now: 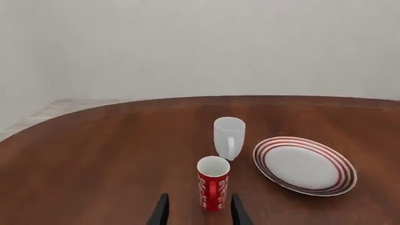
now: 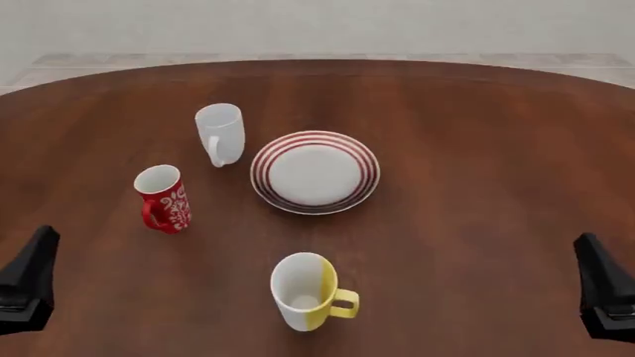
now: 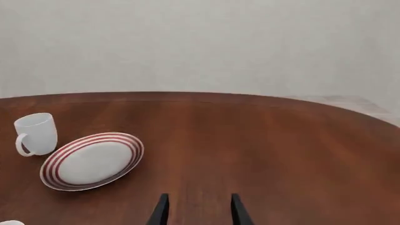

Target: Pick up the red mug and put it on the plate

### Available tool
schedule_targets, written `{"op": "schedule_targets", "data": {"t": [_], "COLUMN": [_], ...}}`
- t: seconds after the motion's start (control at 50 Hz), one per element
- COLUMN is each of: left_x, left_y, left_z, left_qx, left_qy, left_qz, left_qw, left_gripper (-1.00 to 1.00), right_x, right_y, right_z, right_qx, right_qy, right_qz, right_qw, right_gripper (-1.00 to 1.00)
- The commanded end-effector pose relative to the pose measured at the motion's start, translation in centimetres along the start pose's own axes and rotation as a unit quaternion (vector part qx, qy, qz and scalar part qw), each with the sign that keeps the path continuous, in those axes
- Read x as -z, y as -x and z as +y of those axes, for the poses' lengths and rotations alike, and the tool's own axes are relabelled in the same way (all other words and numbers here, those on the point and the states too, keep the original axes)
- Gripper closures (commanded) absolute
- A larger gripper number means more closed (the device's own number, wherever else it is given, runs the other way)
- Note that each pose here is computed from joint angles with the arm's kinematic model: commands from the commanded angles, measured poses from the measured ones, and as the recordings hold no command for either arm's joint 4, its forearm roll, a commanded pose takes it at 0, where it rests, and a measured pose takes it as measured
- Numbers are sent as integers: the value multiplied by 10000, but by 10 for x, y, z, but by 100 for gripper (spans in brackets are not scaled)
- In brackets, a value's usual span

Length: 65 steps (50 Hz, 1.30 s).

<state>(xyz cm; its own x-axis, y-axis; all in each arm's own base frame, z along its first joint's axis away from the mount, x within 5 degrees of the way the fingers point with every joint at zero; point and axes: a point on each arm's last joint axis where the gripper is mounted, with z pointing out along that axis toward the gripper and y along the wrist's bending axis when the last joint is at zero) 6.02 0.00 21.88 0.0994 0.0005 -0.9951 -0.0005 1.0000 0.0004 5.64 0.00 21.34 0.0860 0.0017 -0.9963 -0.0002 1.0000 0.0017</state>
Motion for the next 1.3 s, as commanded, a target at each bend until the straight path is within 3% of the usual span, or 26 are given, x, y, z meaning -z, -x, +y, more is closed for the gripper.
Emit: {"op": "schedule_targets", "data": {"t": [0.02,0.04,0.06,0.08,0.14,0.22,0.9,0.98,1.12,1.24,1.28,1.3], "left_x": [-83,-102,-116,-118,-110,-108,-118,-123,-143,-159,-164,-165], "left_y": [20,6,-24,-27,-3,8,7,11,69,120,135,147], "left_z": [-3,0,0,0,0,-1,-1,-5,-14,-16,-15,-24], "left_qx": [-42,32,59,75,10,17,86,-73,124,-70,-294,-319], "left_qy": [-110,-14,-4,4,3,-19,-32,-130,-352,-393,-394,-593], "left_qz": [-494,-498,274,291,245,287,404,516,691,799,861,900], "left_qw": [9987,9988,9996,9995,9997,9996,9991,9986,9969,9960,9951,9937], "left_gripper": [-100,-100,-100,-100,-100,-100,-100,-100,-100,-100,-100,-100], "right_x": [-1,-1,-2,-2,-2,-3,-7,-6,-6,-6,-6,-6], "right_y": [0,0,0,0,0,0,-1,-1,-2,-2,-2,-2], "right_z": [0,0,0,0,0,0,0,0,0,0,0,0], "right_qx": [-41,-41,-43,-48,-40,-39,-82,-84,-85,-99,-94,-86], "right_qy": [13,13,7,2,8,28,0,-2,-3,-5,-3,-10], "right_qz": [33,33,42,48,66,94,180,181,190,181,192,210], "right_qw": [10000,10000,10000,10000,10000,9999,9998,9998,9998,9998,9998,9997], "right_gripper": [-100,-100,-100,-100,-100,-100,-100,-100,-100,-100,-100,-100]}}
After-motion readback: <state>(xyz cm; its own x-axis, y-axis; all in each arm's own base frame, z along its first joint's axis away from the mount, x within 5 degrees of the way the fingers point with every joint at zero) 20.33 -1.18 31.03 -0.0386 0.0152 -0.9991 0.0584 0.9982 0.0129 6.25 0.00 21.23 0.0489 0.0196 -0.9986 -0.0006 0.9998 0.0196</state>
